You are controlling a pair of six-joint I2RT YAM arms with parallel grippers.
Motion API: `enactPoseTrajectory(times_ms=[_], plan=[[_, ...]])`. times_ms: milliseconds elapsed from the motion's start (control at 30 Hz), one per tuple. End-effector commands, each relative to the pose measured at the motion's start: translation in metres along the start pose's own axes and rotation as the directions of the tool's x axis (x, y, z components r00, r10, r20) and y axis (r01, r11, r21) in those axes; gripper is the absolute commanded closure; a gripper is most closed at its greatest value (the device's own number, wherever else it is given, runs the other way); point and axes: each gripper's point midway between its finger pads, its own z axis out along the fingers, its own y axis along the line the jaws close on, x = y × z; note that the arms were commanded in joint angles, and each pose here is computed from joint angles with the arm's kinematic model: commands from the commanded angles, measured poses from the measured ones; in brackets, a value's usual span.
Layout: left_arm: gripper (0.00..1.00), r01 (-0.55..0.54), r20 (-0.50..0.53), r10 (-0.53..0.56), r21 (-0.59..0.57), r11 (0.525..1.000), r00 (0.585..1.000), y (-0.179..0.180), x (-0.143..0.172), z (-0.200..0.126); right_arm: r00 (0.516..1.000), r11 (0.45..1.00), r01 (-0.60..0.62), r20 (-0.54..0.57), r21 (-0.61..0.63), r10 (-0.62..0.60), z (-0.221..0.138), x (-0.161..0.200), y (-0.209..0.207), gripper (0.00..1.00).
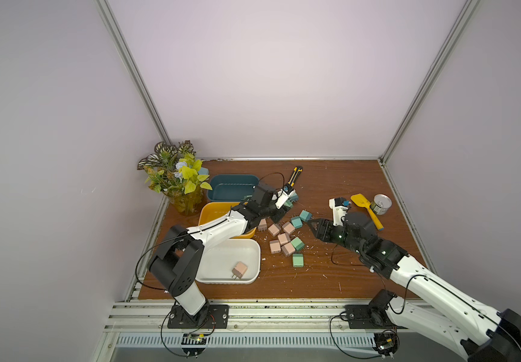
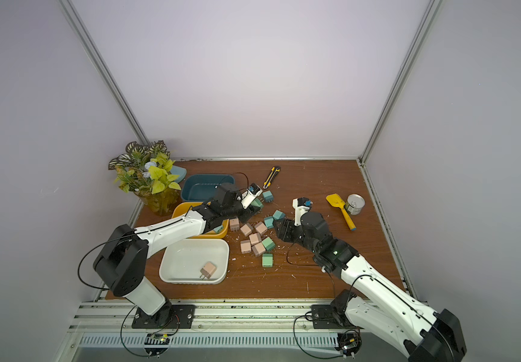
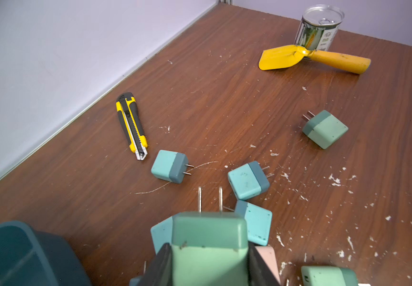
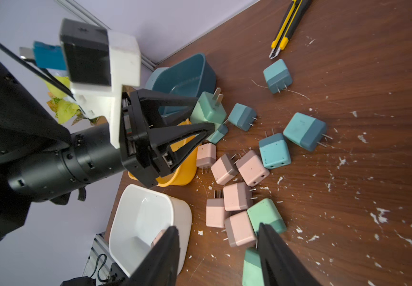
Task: Place the plugs by color into the storage box
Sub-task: Place the plug in the storage box.
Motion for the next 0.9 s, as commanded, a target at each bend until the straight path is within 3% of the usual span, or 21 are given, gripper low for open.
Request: enactPoseTrajectory(times_ms=[0,267,533,733,867], plan=[[0.70,0.027,0.049,-0.024,-0.070,0.997,0.999,0.031,-0.021,-0.013,0.998,0.994,0.060,0.024,-0.089,-0.058,0.011,-0.019,0.031,0.44],[0.70,0.083,0.030,-0.079,-0.178,0.980,0.996,0.091,-0.010,-0.011,0.978,0.977,0.177,-0.094,-0.121,-0.188,0.076,-0.022,0.056,0.43],[0.71,0.084,-0.094,-0.116,-0.288,0.954,0.989,0.146,0.023,0.009,0.898,0.915,0.369,-0.190,-0.163,-0.397,0.140,-0.031,0.080,0.42],[0.72,0.107,-0.128,-0.150,-0.291,0.951,0.980,0.151,0.037,0.016,0.835,0.879,0.433,-0.278,-0.198,-0.474,0.182,-0.024,0.080,0.43],[0.72,0.132,-0.117,-0.175,-0.304,0.943,0.978,0.154,0.041,0.013,0.830,0.877,0.427,-0.289,-0.219,-0.476,0.198,-0.019,0.078,0.45]])
